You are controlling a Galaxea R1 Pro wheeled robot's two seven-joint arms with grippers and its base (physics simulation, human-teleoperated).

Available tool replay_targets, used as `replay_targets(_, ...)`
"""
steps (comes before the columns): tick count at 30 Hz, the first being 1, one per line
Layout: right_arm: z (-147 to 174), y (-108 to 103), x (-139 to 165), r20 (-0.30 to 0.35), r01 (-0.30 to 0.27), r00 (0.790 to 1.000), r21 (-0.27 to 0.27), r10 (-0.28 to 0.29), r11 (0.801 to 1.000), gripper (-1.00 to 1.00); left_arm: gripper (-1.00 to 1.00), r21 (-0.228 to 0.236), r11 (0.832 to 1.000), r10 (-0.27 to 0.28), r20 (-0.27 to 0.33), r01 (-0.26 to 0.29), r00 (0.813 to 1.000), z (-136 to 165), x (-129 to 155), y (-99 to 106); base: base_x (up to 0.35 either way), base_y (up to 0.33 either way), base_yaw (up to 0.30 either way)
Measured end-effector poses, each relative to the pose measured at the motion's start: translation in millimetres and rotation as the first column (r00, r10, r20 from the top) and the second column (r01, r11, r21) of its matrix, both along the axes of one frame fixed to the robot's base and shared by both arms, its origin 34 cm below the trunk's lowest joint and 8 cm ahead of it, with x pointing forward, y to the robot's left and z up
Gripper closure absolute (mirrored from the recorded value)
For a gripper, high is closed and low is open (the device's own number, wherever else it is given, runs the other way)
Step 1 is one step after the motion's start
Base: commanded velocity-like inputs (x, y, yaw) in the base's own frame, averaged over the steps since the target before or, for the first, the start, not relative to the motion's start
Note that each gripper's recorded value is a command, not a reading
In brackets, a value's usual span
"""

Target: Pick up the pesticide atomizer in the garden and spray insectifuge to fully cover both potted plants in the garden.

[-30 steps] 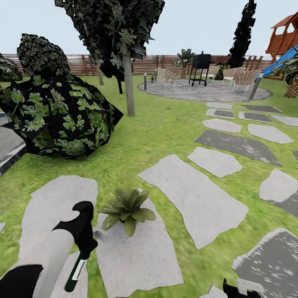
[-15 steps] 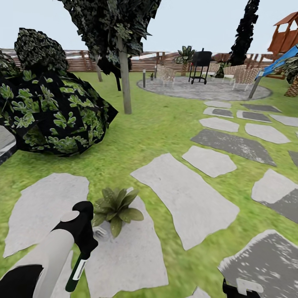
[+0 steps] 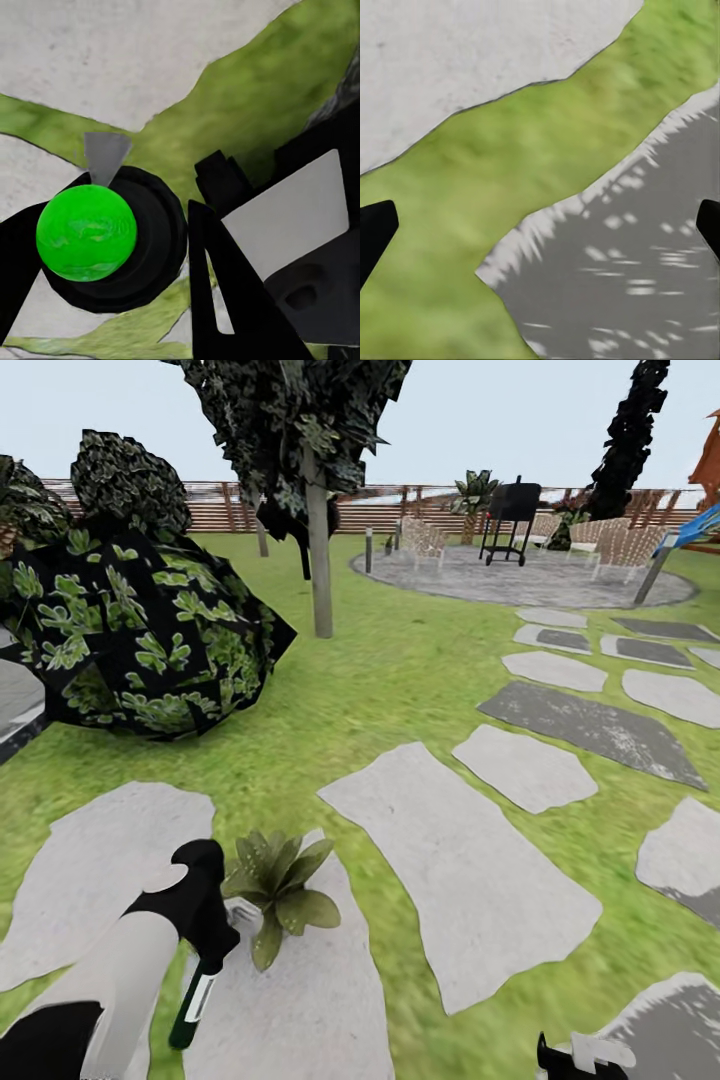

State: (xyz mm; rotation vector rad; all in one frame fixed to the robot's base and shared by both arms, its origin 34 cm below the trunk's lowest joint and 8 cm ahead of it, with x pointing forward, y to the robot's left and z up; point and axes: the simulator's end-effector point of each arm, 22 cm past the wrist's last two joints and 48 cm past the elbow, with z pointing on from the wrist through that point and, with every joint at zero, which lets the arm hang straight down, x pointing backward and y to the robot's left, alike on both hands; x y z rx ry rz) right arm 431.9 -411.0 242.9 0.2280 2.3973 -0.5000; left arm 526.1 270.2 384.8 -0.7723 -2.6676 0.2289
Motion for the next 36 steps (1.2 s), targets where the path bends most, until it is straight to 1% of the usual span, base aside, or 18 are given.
replay_targets(2,0,0,0,0.0,0.0,1.0,0.0,0.0,1.0,-1.0,1.0,-0.018,1.0,0.018,0.002,-0.018,1.0,0,0,-3,0.069,-0.052,0.02)
replay_targets(3,0,0,0,-0.001,0.0,1.0,0.0,0.0,1.0,-1.0,1.0,-0.019,1.0,0.023,0.006,-0.023,1.0,-1,1,-2,0.024,-0.018,0.131)
replay_targets(6,0,0,0,-0.001,0.0,1.0,0.0,0.0,1.0,-1.0,1.0,0.017,1.0,0.017,0.025,-0.018,1.0,-6,2,9,0.009,-0.007,0.221)
replay_targets(8,0,0,0,-0.001,0.0,1.0,0.0,0.0,1.0,-1.0,1.0,0.036,0.999,0.017,0.025,-0.018,1.0,-12,-4,15,0.002,-0.002,0.266)
replay_targets(12,0,0,0,-0.001,0.0,1.0,0.0,0.0,1.0,-1.0,1.0,0.045,0.999,0.02,0.007,-0.021,1.0,-22,-18,19,0.0,0.0,0.275)
replay_targets(13,0,0,0,-0.001,0.001,1.0,0.0,-0.001,1.0,-1.0,1.0,0.043,0.999,0.02,0.001,-0.02,1.0,-23,-21,18,0.0,0.0,0.216)
replay_targets(15,0,0,0,-0.001,0.0,1.0,0.0,0.0,1.0,-1.0,1.0,0.02,0.999,0.027,-0.016,-0.027,1.0,-29,-32,9,0.0,0.0,0.093)
replay_targets(18,0,0,0,-0.001,0.0,1.0,0.0,0.0,1.0,-1.0,1.0,-0.007,0.999,0.042,-0.011,-0.042,0.999,-32,-34,2,0.0,-0.002,0.028)
replay_targets(22,0,0,0,0.0,0.0,1.0,0.0,0.0,1.0,-1.0,1.0,0.009,0.999,0.041,0.017,-0.041,0.999,-37,-31,5,0.0,-0.142,0.004)
replay_targets(24,0,0,0,0.0,0.0,1.0,0.0,0.0,1.0,-1.0,1.0,0.005,0.999,0.046,0.029,-0.046,0.999,-37,-28,4,0.062,-0.258,0.0)
replay_targets(28,0,0,0,0.0,0.0,1.0,0.0,0.0,1.0,-1.0,1.0,0.0,0.999,0.05,0.033,-0.05,0.998,-37,-27,3,0.141,-0.258,0.009)
replay_targets(32,0,0,0,0.0,0.001,1.0,-0.001,-0.001,1.0,-1.0,1.0,-0.001,0.999,0.05,0.035,-0.05,0.998,-37,-26,3,0.161,-0.24,0.185)
replay_targets(36,0,0,0,0.0,0.0,1.0,0.0,0.0,1.0,-1.0,1.0,0.003,0.999,0.052,0.037,-0.052,0.998,-37,-26,5,0.002,-0.233,0.268)
